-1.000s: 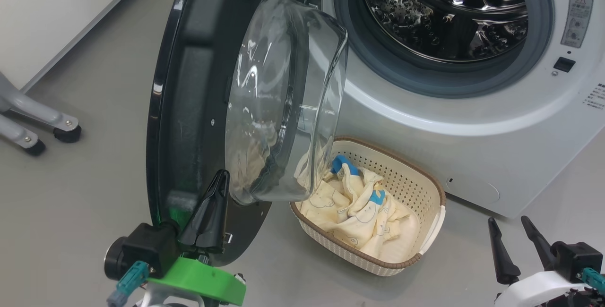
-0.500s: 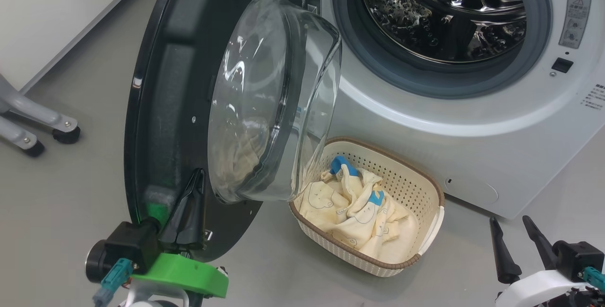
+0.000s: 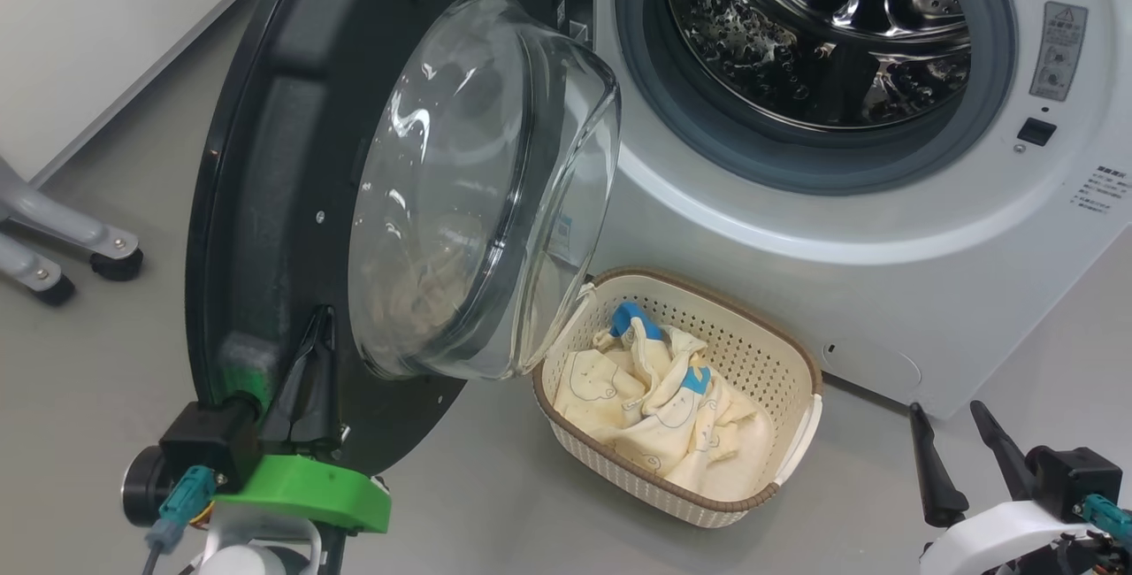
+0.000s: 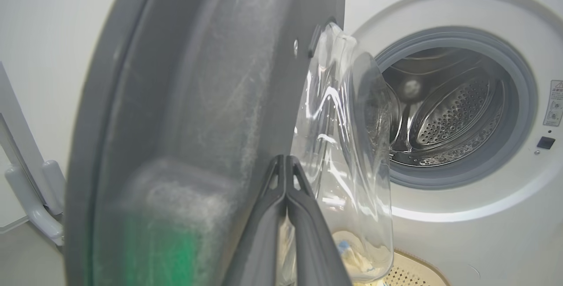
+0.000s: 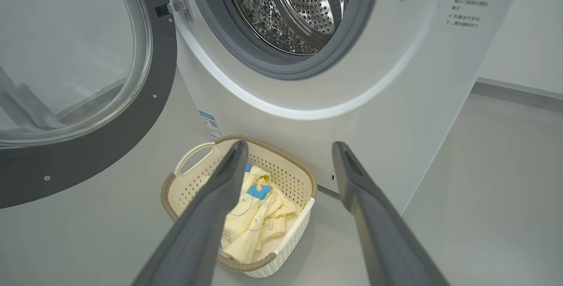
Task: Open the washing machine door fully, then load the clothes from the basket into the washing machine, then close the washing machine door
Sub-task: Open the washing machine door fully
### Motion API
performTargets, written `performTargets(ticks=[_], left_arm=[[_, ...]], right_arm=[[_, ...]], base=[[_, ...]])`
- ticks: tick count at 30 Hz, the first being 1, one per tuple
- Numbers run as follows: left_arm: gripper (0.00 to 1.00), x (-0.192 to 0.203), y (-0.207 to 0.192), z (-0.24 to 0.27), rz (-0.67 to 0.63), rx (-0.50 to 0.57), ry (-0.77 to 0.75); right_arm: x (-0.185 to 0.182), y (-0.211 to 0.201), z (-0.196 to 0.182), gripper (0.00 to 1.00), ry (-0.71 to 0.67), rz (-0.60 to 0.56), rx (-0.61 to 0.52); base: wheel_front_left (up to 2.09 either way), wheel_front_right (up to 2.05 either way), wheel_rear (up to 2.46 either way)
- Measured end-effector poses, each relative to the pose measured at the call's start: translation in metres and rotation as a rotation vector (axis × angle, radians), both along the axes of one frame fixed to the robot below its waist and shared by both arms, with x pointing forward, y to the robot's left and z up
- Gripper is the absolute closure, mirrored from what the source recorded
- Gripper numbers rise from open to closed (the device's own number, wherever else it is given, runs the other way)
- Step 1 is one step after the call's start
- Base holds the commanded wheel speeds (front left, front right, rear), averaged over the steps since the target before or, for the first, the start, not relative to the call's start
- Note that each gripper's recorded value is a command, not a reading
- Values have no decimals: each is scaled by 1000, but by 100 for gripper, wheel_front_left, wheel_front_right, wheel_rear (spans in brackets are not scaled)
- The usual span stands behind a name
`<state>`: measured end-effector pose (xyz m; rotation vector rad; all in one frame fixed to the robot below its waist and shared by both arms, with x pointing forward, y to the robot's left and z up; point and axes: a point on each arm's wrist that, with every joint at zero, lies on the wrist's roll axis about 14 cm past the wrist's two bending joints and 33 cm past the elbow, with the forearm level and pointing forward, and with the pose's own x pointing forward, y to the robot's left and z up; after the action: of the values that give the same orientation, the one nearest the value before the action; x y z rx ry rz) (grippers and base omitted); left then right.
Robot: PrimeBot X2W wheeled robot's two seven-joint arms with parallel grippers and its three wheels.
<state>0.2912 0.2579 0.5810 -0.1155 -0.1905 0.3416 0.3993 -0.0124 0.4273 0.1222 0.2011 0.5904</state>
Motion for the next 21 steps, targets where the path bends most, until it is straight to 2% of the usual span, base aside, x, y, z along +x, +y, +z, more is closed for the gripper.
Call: performTargets(ticks=[17, 21], left_arm=[[100, 4, 25, -20, 49, -9, 65], [100, 1, 45, -30, 93, -1, 97]], right_arm=[[-1, -20, 9, 0, -14, -80, 13], [-10, -18, 5, 0, 0, -70, 13]], base=[[0, 0, 0], [0, 0, 0]])
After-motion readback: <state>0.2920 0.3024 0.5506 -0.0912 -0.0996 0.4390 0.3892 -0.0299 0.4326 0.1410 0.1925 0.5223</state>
